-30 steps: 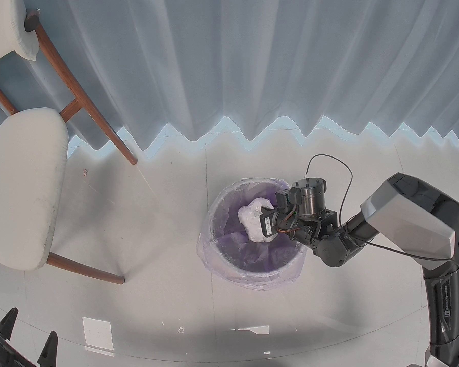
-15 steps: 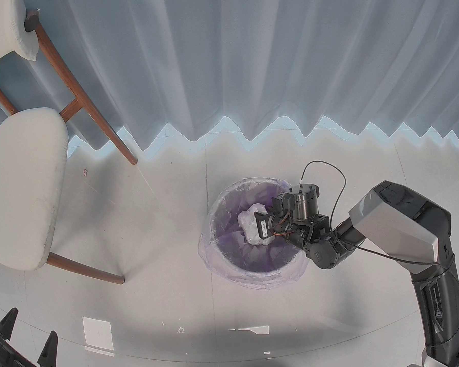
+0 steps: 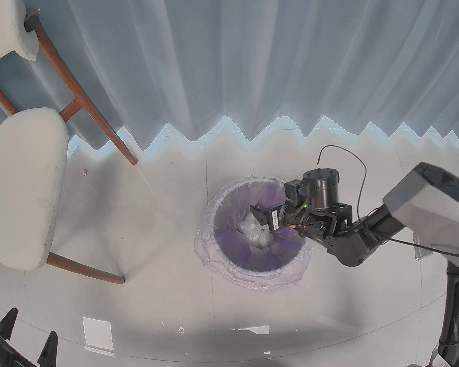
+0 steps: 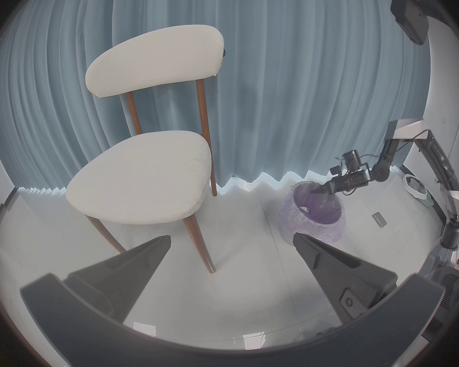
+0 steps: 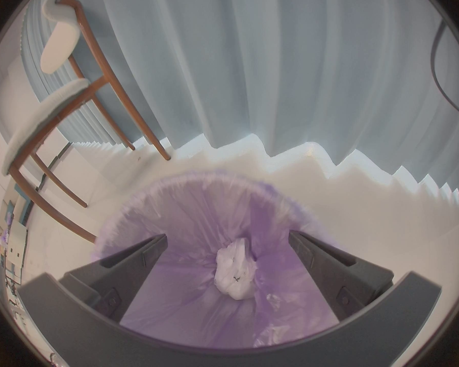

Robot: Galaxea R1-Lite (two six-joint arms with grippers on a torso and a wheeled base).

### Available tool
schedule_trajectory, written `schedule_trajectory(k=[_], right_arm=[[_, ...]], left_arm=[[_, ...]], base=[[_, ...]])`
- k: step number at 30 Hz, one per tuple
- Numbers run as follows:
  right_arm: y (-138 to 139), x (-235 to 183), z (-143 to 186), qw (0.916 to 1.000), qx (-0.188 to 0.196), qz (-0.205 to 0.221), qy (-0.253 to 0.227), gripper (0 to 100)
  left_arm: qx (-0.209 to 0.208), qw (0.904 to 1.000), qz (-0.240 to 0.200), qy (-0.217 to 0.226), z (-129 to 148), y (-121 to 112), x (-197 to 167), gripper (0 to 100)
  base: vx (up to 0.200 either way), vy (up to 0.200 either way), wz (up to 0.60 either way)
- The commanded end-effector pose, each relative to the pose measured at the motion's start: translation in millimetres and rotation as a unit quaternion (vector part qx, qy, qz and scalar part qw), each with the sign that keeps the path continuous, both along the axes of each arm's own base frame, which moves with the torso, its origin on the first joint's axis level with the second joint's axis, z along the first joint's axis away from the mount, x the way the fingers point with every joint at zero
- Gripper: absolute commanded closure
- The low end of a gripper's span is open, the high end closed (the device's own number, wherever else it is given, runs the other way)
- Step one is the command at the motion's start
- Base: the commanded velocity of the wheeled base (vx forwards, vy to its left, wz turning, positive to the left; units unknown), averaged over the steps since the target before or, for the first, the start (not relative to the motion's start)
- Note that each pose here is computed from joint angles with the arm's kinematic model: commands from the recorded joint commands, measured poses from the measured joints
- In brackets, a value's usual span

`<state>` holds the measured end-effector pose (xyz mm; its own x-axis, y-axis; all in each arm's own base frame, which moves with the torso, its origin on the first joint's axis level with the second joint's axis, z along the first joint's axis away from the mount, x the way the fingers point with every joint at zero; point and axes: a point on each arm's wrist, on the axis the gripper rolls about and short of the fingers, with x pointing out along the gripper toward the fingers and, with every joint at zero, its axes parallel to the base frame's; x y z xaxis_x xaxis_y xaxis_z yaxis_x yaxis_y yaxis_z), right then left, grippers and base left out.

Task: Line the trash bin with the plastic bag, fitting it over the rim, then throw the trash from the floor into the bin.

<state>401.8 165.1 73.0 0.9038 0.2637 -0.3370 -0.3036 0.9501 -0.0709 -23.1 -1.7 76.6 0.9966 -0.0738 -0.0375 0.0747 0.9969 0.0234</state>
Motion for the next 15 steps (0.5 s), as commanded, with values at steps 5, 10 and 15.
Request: schedule_trajectory(k=[5,10,15], right_arm=[[-48,-103,99,0.9976,0.024,-0.012,-0.064,0],[-87,-155,118,0.9948,0.029,-0.046,-0.087,0],[-127,-207,120,0.9887,0.029,-0.102,-0.106,0]], left_arm=[[0.000,1.0000,0.000,0.001,-5,0,0,0],[0.000,1.0000,0.001,0.001,-5,0,0,0],[0.000,1.0000,-0.001,0.000,-5,0,0,0]], base=[[0.000,0.000,0.00],[0.000,0.000,0.00],[0.000,0.000,0.00]])
